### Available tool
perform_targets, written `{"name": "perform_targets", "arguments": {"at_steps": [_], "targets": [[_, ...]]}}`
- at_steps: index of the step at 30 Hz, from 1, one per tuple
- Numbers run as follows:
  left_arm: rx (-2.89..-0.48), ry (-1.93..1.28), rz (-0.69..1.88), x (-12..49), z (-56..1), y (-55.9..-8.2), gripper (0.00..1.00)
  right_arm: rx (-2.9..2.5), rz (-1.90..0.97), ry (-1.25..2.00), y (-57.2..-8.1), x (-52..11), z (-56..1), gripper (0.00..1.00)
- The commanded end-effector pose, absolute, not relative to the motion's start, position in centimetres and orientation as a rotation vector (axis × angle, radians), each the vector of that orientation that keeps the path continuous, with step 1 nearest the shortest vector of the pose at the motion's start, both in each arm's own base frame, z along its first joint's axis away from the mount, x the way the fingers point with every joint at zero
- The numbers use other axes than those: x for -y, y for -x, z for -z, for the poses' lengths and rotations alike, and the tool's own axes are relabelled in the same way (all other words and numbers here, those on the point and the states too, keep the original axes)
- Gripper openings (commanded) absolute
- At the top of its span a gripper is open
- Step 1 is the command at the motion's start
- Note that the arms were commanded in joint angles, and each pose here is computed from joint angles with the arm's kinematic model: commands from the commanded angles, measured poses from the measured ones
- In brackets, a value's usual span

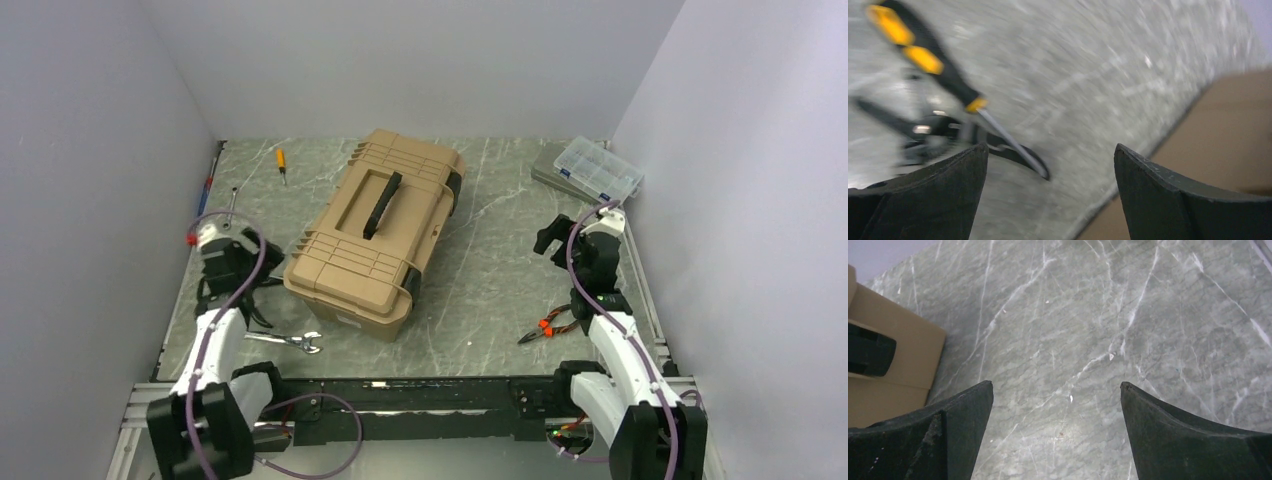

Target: Pack the tool kit

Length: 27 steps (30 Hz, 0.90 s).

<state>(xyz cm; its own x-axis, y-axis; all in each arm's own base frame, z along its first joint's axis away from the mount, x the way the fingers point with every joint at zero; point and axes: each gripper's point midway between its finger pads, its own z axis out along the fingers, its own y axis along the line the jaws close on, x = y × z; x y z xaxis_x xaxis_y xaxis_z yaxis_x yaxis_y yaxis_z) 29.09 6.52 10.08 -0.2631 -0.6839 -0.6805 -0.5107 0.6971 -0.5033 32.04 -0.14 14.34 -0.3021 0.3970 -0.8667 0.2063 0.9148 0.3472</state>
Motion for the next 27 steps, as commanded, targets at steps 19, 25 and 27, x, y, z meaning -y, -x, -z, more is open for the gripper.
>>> {"name": "perform_targets", "arguments": {"at_steps": [19,25,27], "targets": [[-1.691,0.176,-0.022,-0.6,-16.1,-34.5,0.89,-1.606,0.018,-0.309,-33.0,3.3,-15.8,1.0],[-1.542,0.041,-0.232,-2.7,-15.3,-33.6,0.86,-1.642,0.05,-0.278,-34.1,3.4,-14.1,1.0],[-1.514,0.046,-0.207,-2.8,-14.2,-33.4,0.88,-1.613,0.037,-0.251,-34.6,3.1,-14.1,0.98]]}}
